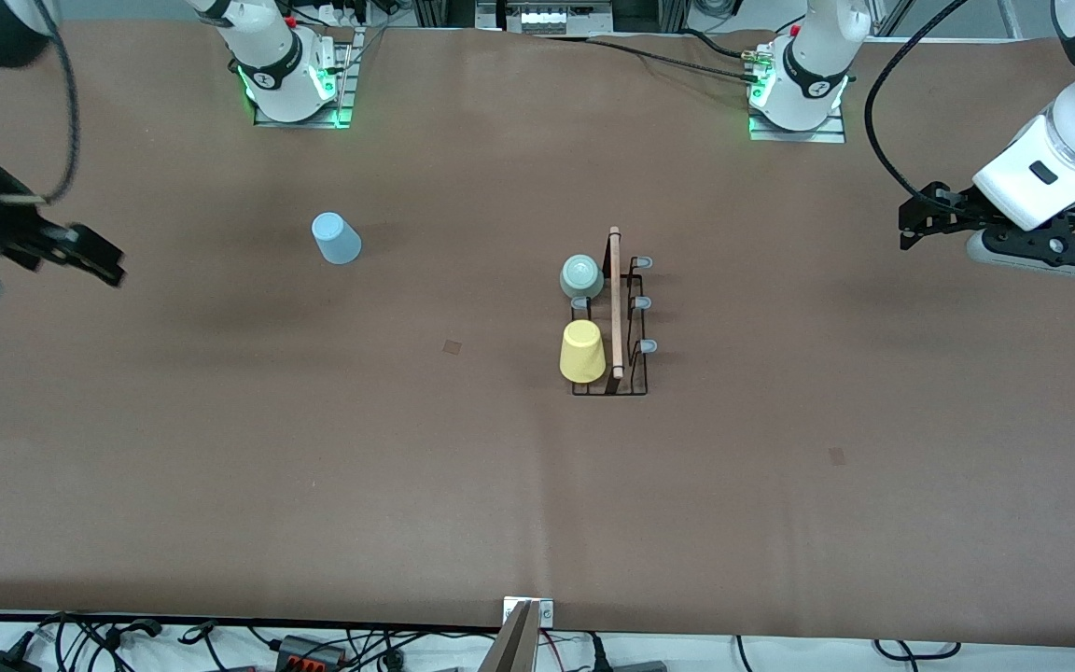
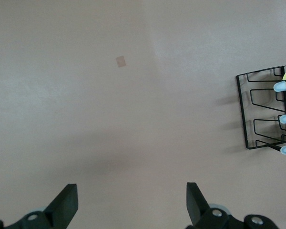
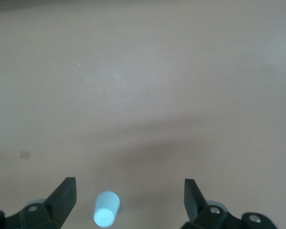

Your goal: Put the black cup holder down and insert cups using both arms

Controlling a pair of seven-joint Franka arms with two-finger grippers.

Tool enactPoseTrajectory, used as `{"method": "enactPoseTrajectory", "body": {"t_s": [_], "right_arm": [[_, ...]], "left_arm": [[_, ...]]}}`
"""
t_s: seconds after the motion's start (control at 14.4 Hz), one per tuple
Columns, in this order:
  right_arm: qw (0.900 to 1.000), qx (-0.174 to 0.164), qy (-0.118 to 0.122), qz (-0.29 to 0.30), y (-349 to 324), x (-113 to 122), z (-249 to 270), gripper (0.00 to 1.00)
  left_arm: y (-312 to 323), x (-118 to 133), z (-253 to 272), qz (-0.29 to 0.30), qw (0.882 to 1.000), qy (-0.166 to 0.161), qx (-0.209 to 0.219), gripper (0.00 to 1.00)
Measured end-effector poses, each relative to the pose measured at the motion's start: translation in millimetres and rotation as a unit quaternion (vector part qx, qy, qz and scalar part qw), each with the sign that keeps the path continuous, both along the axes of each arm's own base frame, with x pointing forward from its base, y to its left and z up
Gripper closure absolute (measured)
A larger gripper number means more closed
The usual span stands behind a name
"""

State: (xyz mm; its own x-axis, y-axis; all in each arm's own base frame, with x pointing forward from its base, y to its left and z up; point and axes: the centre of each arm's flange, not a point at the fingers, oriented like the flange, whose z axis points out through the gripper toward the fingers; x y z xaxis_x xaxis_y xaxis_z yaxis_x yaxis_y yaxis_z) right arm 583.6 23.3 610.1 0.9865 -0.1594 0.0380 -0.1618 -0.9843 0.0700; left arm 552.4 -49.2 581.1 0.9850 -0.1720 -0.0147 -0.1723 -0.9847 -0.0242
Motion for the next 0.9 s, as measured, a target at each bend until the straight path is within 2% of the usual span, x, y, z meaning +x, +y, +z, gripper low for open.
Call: {"method": "enactPoseTrajectory", "body": {"t_s": [0.28,0.9], "right_arm": [[0.999,0.039,0.029,0.008,-26,-11,-2,0.00],[0.997,0.040,0.051,0.043,-27,-14,-9,0.00]], "left_arm": [[0,0,0,0.000,1.000,0.000,0.000,0.00],[0,0,0,0.000,1.000,0.000,0.000,0.00]]}}
